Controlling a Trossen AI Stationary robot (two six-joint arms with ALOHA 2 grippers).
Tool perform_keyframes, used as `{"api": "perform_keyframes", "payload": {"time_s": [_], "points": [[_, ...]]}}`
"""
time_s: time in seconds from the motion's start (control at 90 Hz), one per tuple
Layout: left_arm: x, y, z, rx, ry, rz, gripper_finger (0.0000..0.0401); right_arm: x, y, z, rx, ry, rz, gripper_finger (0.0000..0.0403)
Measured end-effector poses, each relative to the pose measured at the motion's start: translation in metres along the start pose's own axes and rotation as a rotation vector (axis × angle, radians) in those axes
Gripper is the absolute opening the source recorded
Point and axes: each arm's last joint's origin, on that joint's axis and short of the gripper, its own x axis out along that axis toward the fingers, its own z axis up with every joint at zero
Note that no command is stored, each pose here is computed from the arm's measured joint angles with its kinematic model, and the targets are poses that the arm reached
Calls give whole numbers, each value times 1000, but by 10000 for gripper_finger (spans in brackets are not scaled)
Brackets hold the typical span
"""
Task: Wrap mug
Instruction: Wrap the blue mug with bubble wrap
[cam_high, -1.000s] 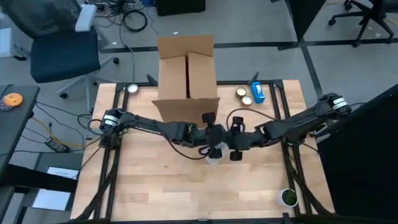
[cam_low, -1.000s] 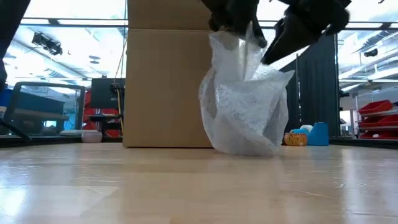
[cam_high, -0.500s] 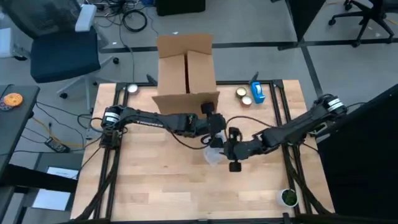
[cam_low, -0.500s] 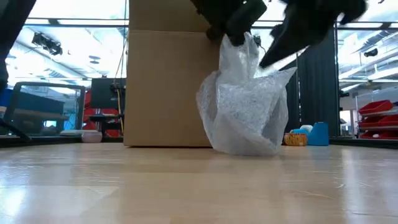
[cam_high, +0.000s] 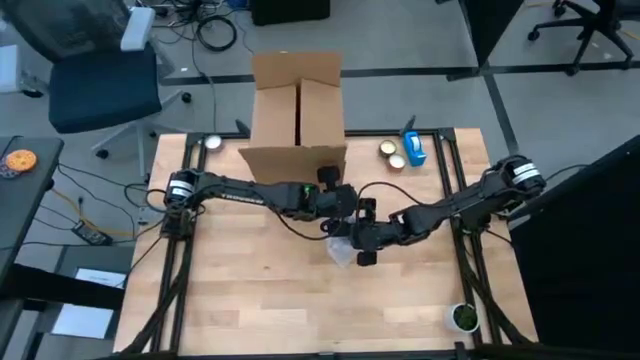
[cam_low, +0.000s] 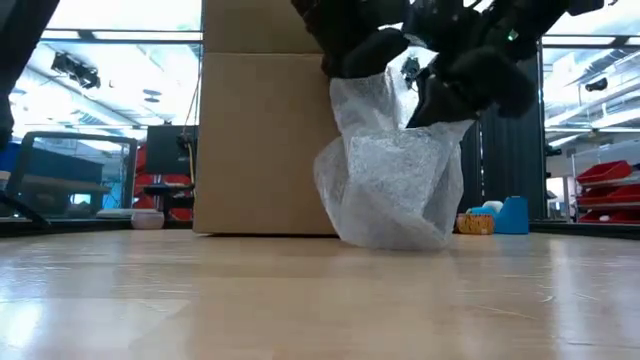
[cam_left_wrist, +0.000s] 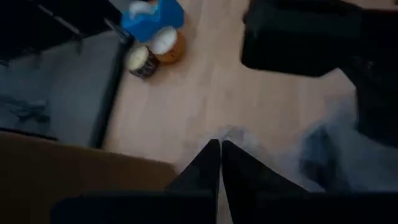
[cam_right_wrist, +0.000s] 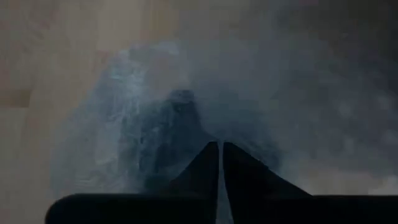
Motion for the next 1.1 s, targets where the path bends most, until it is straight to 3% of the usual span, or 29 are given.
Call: {"api": "perform_keyframes", "payload": {"time_s": [0.189,0.489,0.6,0.7,0.789,0.944,1.1], "points": [[-6,-6,2,-6,-7,-121,0,-27,1,3,12,-65,17,0],[-5,-5,3,-22,-21,-127,0,-50,7,4,27,-114,98,0],[-11,-8,6,-24,-50,-142,0,-43,10,-1,52,-145,164,0],[-15,-12,9,-28,-77,-149,0,-29,5,-14,83,-133,115,0],[-18,-19,11,-56,-102,-162,0,-17,-5,-20,156,-147,69,0],[-28,-30,16,-70,-154,-185,0,-2,-16,-27,261,-241,138,0],[-33,-31,18,-71,-170,-180,0,6,-29,-30,387,-261,130,0]]}}
